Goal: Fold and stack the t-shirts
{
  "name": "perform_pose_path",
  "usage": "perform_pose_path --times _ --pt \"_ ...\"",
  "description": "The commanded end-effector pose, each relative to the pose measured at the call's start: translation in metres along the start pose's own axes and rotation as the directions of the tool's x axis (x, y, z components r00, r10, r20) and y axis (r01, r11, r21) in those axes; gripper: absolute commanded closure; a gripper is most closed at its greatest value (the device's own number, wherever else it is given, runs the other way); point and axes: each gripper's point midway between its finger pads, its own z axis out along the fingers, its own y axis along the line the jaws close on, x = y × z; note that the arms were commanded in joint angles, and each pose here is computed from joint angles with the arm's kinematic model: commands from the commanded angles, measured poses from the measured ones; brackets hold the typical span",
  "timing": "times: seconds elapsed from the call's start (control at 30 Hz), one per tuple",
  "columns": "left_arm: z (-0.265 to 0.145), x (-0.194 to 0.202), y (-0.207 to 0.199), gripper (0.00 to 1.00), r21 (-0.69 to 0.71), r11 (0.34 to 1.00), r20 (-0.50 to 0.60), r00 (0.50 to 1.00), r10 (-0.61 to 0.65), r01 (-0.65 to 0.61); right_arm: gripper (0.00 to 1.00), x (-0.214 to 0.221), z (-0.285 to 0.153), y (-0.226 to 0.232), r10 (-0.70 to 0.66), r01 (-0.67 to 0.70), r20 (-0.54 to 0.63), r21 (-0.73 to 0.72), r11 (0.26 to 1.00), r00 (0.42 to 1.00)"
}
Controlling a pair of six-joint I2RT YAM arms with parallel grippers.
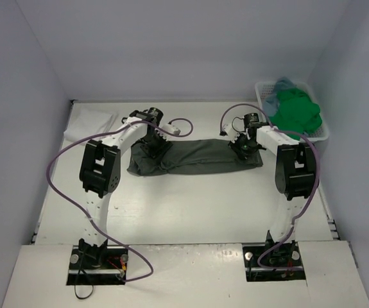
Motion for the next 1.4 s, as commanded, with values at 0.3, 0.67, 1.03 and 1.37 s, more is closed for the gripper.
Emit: perform_pose_path --times 0.3,0.67,1.03,1.37 --pt "-0.009 -0.013 0.047 0.87 -0.150 0.979 0.039 0.990 -0.135 0.140 0.92 0.018 -0.010 0.033 -0.056 0.055 -0.029 -0.052 0.997 0.998" --pt "-0.019 -0.061 0.057 0.92 -0.096 0.977 0.156 0.972 -0.175 0.192 0.92 0.010 -0.025 0.116 -0.175 0.170 -0.038 -0.117 0.979 0.984" --pt "-0.002 -0.085 0.093 0.91 -0.200 0.966 0.165 0.977 -0.133 0.165 0.94 -0.024 -0.023 0.223 -0.320 0.311 0.003 -0.243 0.919 0.947" --pt "0.019 -0.089 0.126 1.00 -0.358 0.925 0.132 0.987 -0.086 0.129 0.94 -0.023 -0.030 0.309 -0.428 0.411 0.031 -0.351 0.841 0.903"
